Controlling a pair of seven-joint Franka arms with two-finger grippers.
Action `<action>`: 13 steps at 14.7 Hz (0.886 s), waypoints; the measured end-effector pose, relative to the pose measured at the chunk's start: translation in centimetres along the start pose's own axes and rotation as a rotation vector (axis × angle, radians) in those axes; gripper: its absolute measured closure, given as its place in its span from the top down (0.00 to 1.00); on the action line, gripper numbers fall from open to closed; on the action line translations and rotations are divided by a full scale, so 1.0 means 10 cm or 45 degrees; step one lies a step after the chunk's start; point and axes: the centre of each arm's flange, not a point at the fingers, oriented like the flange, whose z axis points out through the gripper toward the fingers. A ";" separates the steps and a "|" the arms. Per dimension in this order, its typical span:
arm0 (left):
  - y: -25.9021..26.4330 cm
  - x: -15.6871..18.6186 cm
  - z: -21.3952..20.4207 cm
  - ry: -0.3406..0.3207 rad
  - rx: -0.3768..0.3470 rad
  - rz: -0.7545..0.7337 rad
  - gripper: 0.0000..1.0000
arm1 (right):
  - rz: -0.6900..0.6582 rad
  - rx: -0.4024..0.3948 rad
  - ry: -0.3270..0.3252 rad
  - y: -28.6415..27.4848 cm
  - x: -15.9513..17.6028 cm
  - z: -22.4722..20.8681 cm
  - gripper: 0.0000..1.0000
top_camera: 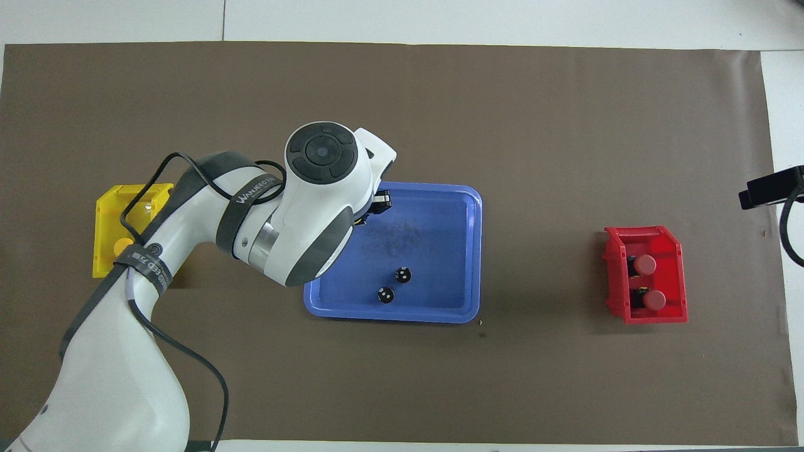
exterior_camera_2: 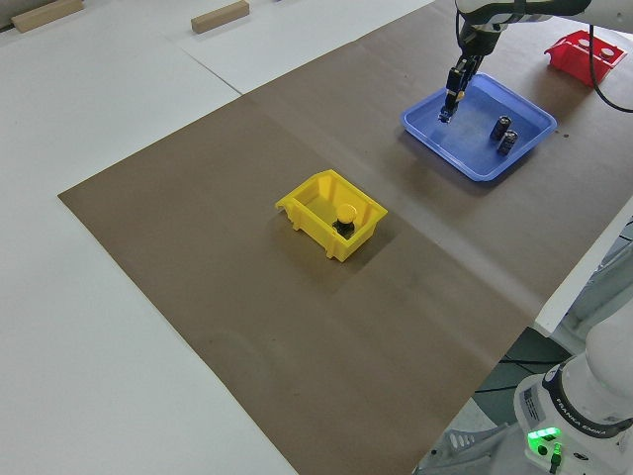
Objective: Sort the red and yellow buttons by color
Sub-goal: 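Carry the yellow button into the yellow bin with the left gripper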
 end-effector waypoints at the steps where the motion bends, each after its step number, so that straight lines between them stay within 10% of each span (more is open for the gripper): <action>1: -0.18 0.07 -0.23 0.000 0.003 -0.032 0.41 | 0.011 0.001 -0.016 0.05 0.03 0.06 1.00; 13: -3.64 1.28 -0.26 0.016 -0.015 0.070 0.41 | 0.062 0.010 -0.053 0.20 -0.02 0.13 1.00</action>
